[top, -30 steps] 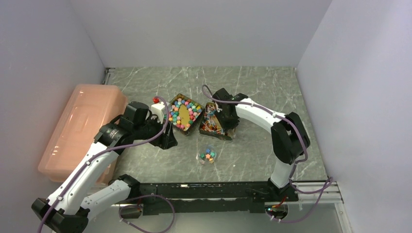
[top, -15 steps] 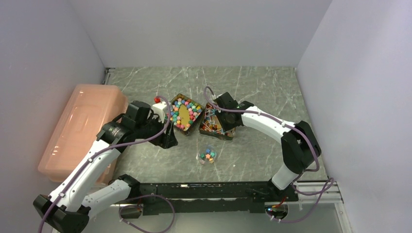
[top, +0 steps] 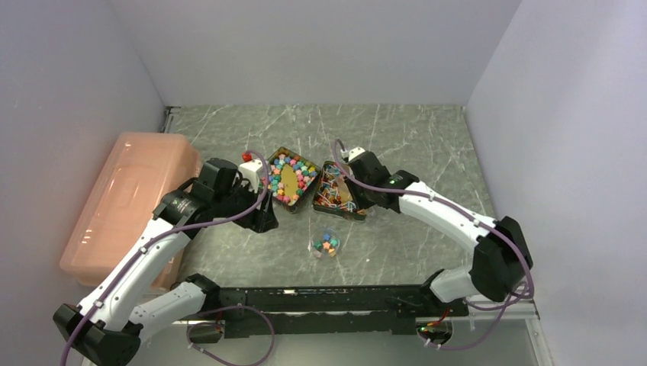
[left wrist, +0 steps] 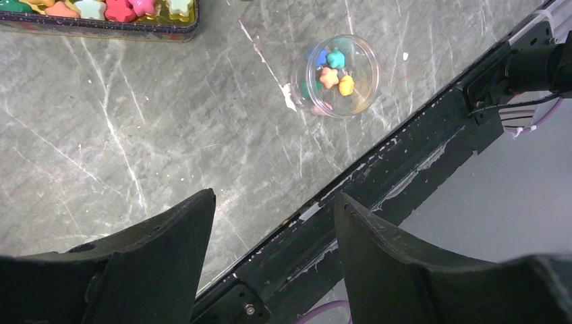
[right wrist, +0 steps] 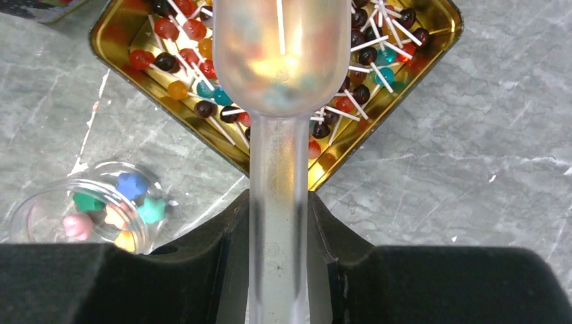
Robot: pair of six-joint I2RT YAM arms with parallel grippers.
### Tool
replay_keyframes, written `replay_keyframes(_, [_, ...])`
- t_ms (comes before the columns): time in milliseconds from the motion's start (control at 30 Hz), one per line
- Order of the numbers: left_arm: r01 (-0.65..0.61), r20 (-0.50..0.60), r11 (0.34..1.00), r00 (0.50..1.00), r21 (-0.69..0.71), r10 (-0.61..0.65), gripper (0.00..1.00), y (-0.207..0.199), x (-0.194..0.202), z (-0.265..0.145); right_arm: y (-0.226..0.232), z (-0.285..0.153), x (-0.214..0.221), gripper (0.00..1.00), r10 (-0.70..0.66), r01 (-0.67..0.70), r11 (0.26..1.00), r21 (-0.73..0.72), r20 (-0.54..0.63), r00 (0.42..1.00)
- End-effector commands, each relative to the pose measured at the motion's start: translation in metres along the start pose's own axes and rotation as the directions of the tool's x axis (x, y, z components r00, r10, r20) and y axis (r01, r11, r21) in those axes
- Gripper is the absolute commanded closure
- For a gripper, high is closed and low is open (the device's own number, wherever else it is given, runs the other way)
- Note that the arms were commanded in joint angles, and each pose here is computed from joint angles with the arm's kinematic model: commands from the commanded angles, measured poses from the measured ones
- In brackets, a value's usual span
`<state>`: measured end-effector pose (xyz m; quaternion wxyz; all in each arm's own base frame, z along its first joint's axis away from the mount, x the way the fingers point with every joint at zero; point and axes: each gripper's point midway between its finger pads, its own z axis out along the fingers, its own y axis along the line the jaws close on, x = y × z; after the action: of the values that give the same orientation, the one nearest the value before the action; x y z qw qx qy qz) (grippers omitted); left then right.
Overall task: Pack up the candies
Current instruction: Scoop the fake candies from the storage box, then place the fake candies in the packing bottle.
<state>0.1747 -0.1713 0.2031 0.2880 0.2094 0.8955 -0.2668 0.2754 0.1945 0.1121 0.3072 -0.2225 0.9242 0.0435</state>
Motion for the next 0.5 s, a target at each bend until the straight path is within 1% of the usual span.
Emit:
replay_keyframes(0, [-0.002,0.046,1.0,0.999,-0.007,0.002,0.29,-0.001,-0.011,0.0,-0.001,-0.018,-0.008,1.0,0.02,-0.021,1.0,0.014,0.068,0.997])
replay_keyframes(133, [0.005,0.051,1.0,0.999,-0.011,-0.004,0.29,0.0,-0.012,-0.001,0.001,-0.029,0.0,1.0,0.022,-0.024,0.999,0.023,0.074,0.997])
replay_keyframes(467, [0.014,0.052,1.0,0.999,-0.027,-0.013,0.3,0.004,-0.005,0.001,0.024,-0.061,0.019,1.0,0.017,-0.019,1.0,0.019,0.107,0.994])
